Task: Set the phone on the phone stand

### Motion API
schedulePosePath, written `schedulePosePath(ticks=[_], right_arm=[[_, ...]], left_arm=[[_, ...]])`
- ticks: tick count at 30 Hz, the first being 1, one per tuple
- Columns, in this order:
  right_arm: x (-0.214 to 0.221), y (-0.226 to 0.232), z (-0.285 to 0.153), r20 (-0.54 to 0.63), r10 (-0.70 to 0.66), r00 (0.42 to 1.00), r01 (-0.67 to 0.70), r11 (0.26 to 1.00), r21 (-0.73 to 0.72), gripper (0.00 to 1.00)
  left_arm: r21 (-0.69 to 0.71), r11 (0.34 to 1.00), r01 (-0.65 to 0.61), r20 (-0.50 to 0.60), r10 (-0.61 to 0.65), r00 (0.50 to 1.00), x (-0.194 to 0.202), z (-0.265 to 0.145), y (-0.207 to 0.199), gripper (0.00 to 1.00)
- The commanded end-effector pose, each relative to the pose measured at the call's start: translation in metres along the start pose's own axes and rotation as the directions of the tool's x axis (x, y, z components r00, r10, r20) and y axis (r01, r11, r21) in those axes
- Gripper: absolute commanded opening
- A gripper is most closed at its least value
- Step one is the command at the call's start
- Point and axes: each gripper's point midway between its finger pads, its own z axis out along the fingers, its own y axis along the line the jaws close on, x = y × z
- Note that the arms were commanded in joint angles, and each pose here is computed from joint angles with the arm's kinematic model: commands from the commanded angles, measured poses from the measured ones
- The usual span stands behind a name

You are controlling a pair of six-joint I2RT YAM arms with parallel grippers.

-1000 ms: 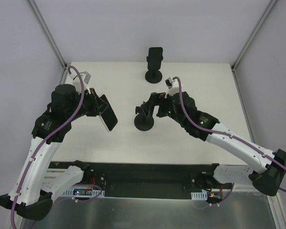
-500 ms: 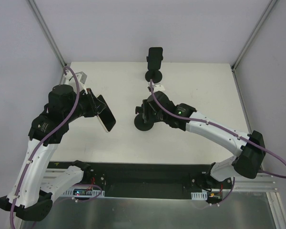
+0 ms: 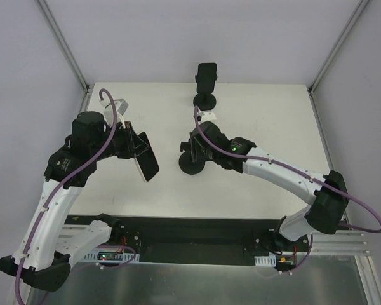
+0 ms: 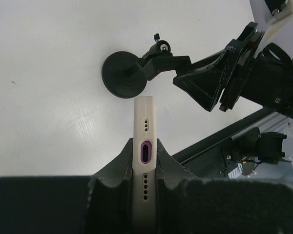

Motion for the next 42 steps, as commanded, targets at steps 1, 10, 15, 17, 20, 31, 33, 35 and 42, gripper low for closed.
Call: schedulePosePath(ticks=[1,10,15,17,20,31,33,35,42], right_arm=[[-0.023,0.001,-0.010,0.099,-0.010,0.995,0.012,1.000,-0.013,0.42],[-0.029,0.000,-0.002,0.098,-0.025,0.995,0.025,1.000,0.000,0.34],[-0.034,-0.003,0.001,0.099,-0.062,0.993,0.060,0.998,0.022,0.27],[-0.035,-0.006,0.001,0.096,-0.078,0.992,0.076,0.997,0.023,0.15],[-0.033,-0.006,0.002,0.087,-0.105,0.991,0.105,0.994,0.010,0.01],[-0.024,-0.004,0.002,0.117,-0.294,0.949,0.312,0.929,-0.198,0.01],[-0.024,0.004,-0.002,0.127,-0.288,0.949,0.313,0.904,-0.292,0.01],[-0.024,0.004,-0.001,0.124,-0.279,0.952,0.306,0.876,-0.373,0.01],[-0.026,0.006,0.009,0.129,-0.218,0.967,0.253,0.816,-0.520,0.01]], left_arm=[[0.112,0.989,-0.097,0.052,0.092,0.994,-0.010,-0.004,-0.020,0.00],[0.219,0.970,-0.107,0.010,0.107,0.994,0.000,-0.001,-0.034,0.00],[0.288,0.947,-0.144,0.023,0.143,0.989,0.003,0.001,-0.042,0.00],[0.314,0.937,-0.154,0.027,0.154,0.988,0.003,0.001,-0.046,0.00],[0.360,0.915,-0.184,0.047,0.179,0.983,0.002,0.006,-0.052,0.00],[0.640,0.504,-0.580,0.316,0.514,0.797,0.024,0.036,-0.113,0.00],[0.685,0.405,-0.605,0.349,0.546,0.761,0.035,0.041,-0.127,0.00],[0.716,0.302,-0.629,0.395,0.568,0.722,0.040,0.049,-0.134,0.00],[0.681,0.179,-0.710,0.511,0.579,0.636,0.032,0.097,-0.142,0.00]])
